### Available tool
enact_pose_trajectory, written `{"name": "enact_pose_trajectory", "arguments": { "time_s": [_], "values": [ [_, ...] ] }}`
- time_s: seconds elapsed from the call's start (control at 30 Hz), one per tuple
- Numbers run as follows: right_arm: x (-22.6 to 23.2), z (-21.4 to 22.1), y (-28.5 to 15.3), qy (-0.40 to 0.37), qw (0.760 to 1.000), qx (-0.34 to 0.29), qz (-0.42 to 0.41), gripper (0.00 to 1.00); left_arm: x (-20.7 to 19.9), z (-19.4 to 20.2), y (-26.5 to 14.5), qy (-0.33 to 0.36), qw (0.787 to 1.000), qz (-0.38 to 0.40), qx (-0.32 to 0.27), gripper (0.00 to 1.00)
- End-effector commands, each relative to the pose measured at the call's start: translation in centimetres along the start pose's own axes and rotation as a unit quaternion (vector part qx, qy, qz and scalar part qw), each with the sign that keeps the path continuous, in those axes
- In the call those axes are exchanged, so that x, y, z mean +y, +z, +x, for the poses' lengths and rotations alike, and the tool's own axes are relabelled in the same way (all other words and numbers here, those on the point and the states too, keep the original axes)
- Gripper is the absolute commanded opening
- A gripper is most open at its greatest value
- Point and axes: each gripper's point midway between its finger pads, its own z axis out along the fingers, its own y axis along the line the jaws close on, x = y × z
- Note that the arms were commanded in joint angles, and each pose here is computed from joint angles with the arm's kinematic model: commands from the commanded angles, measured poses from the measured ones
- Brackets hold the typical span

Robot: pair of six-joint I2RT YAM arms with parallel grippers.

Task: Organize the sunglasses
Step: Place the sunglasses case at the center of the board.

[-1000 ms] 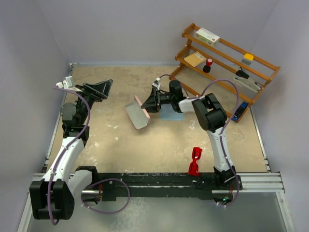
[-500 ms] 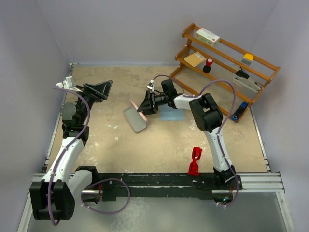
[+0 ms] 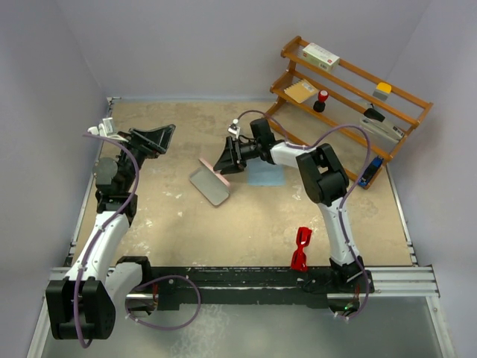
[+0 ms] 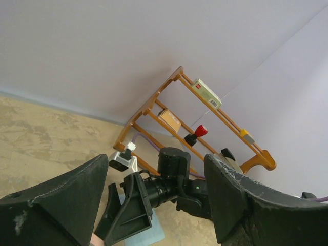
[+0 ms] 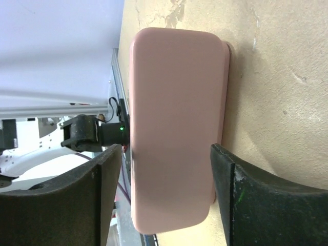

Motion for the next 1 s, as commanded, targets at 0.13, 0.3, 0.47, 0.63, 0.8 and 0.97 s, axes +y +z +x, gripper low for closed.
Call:
{"name": "enact_pose_trajectory", "arguments": {
  "time_s": [0.13,0.3,0.47,0.63,0.8,0.97],
  "values": [
    [4.1,-2.3,-1.4,-0.061,0.998,-0.029,0.013,0.74,-2.3,-2.2,0.3,0.019,0.999,0.028,-0.018,0.73],
    [4.6,-3.2,-3.1,-0.091,0.991,-0.053,0.085,0.73,-1.9,-2.1,0.3,0.019,1.0,0.019,-0.013,0.73],
    [6.3,-2.6,-5.6,-0.136,0.971,-0.078,0.18,0.64,-1.8,-2.5,0.6,0.028,1.0,0.002,-0.008,0.72],
    [7.8,0.2,-6.7,-0.157,0.959,-0.073,0.226,0.39,-1.6,-2.7,0.8,0.03,0.999,-0.01,-0.003,0.71],
    [7.6,4.4,-5.6,-0.177,0.946,-0.039,0.268,0.11,-0.2,-2.0,1.0,0.034,0.998,-0.041,0.022,0.68],
    [7.0,7.5,-4.9,-0.177,0.943,-0.031,0.28,0.0,1.7,-0.8,0.6,0.049,0.994,-0.081,0.053,0.65]
  ]
}}
